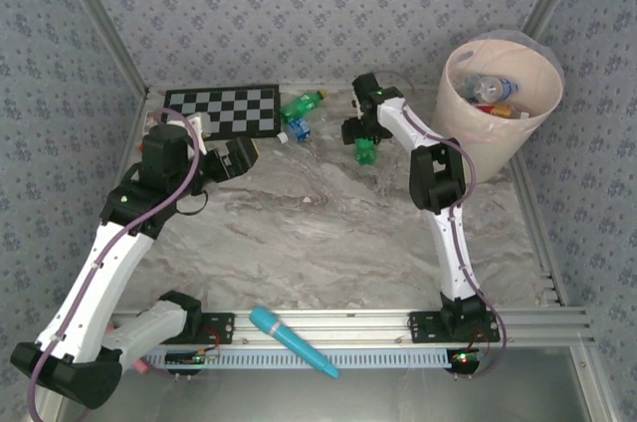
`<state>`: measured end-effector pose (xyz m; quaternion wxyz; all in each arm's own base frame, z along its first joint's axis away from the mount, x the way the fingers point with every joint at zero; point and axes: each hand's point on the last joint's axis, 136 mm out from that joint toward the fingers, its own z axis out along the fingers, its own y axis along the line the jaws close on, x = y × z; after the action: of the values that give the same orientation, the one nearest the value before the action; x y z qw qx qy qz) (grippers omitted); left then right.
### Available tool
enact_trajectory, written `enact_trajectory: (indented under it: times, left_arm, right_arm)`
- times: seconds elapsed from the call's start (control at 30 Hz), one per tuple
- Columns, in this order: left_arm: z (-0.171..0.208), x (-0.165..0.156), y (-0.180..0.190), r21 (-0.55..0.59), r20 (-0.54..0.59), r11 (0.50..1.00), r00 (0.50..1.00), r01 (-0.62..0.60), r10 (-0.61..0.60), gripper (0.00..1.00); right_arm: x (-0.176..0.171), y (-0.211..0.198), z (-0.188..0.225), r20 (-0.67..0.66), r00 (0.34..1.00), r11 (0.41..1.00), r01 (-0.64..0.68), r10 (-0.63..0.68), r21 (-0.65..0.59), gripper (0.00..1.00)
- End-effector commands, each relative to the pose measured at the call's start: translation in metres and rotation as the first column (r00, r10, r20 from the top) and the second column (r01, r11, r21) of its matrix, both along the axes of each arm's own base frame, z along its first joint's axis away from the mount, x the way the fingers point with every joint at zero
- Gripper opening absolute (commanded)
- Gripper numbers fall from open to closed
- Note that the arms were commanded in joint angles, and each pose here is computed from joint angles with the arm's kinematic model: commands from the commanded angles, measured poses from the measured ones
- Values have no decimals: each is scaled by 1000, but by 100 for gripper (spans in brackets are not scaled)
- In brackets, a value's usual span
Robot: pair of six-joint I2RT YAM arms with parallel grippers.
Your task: Put the plastic bottles in the bin
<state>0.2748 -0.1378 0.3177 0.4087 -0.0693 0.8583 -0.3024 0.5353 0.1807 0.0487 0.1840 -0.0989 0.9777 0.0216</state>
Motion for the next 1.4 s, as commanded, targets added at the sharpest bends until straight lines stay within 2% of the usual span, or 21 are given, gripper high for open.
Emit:
enact_trajectory:
  times: [0.0, 0.1, 0.23, 0.43, 0.6, 0.9, 1.17, 1.37]
  left_arm:
    - [5, -9, 1, -11, 11, 1000, 1000, 15, -15, 100]
    - [5, -10, 1, -12, 12, 1000, 1000, 13, -13, 100]
    - [4, -9, 0, -14, 12, 1000, 1000, 16, -16, 100]
    - [4, -4, -7, -29, 17, 999, 999, 38, -38, 100]
    - [9, 0, -15, -51, 42, 996, 997, 74, -72, 100]
    - [43, 1, -57, -81, 176, 964, 955, 255, -238, 100]
    - [85, 5, -80, -122, 295, 928, 906, 352, -305, 100]
    - [106, 8, -92, -126, 349, 907, 873, 403, -339, 100]
  right_arm:
    - [-4, -5, -13, -50, 997, 999, 51, -52, -16, 81]
    - [-8, -9, -18, -65, 997, 998, 49, -51, -36, 77]
    - [-10, -11, -12, -51, 998, 997, 35, -38, -65, 63]
    - [-11, -7, 21, 27, 1000, 993, 6, -3, -120, 56]
    - [-14, -4, 56, 79, 997, 993, -2, 11, -115, 56]
    - [-36, -9, 150, 228, 973, 988, -9, 44, -154, 56]
    - [-64, -30, 247, 379, 923, 983, 9, 61, -181, 54]
    - [-82, -62, 307, 481, 873, 965, 51, 82, -256, 54]
